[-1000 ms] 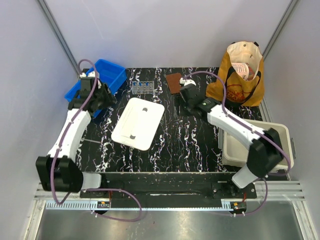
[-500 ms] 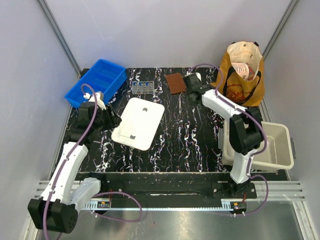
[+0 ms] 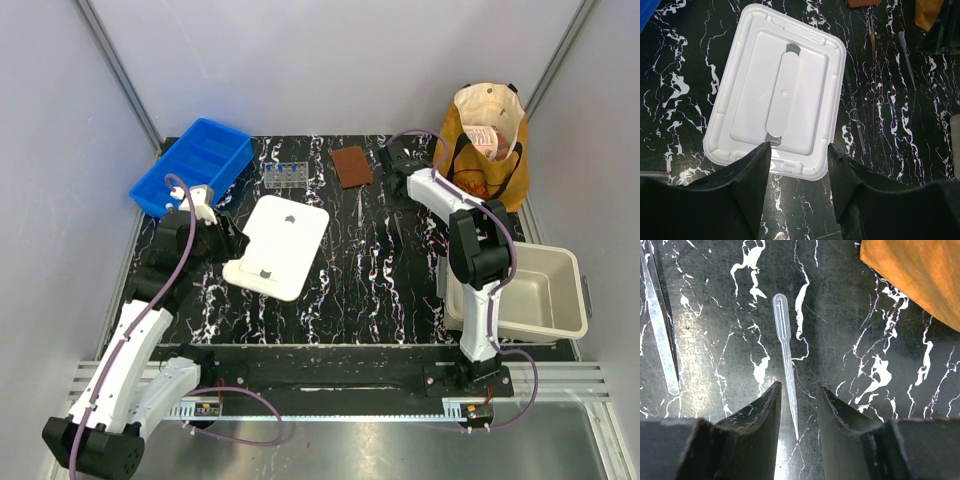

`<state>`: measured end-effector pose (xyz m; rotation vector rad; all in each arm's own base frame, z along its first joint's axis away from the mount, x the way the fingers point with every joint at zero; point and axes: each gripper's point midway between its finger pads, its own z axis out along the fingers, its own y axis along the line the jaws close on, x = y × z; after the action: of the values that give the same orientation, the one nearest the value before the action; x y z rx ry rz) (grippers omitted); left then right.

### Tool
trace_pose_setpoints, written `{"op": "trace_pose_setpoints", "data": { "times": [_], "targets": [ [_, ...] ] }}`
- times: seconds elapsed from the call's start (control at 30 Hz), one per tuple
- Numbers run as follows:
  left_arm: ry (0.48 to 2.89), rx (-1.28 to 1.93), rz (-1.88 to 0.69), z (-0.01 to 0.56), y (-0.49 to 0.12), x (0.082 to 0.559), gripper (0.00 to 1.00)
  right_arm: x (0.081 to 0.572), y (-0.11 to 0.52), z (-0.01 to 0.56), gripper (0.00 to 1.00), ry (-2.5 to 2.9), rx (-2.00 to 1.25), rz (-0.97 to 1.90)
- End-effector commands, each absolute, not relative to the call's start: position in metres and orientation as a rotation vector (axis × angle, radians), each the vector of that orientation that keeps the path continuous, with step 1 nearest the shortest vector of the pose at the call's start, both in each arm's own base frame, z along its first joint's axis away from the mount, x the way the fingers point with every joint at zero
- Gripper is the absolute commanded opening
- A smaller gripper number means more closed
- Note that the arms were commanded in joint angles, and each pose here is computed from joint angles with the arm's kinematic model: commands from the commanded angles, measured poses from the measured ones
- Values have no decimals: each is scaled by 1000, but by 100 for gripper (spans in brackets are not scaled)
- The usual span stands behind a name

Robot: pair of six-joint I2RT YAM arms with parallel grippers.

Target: Organize the chemistry lab equipment

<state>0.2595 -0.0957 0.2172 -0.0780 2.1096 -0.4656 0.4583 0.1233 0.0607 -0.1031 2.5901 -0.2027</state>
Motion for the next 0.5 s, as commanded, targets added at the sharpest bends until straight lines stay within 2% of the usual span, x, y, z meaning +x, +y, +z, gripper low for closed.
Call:
{"op": "trace_pose_setpoints", "data": {
  "times": [0.0, 0.47],
  "targets": [
    [2048, -66, -454, 232, -96, 267, 53, 466, 129, 58, 40, 2601, -130, -174],
    [2038, -95, -402, 232, -87, 267, 53, 466, 133, 30, 38, 2661, -128, -112]
  ]
}}
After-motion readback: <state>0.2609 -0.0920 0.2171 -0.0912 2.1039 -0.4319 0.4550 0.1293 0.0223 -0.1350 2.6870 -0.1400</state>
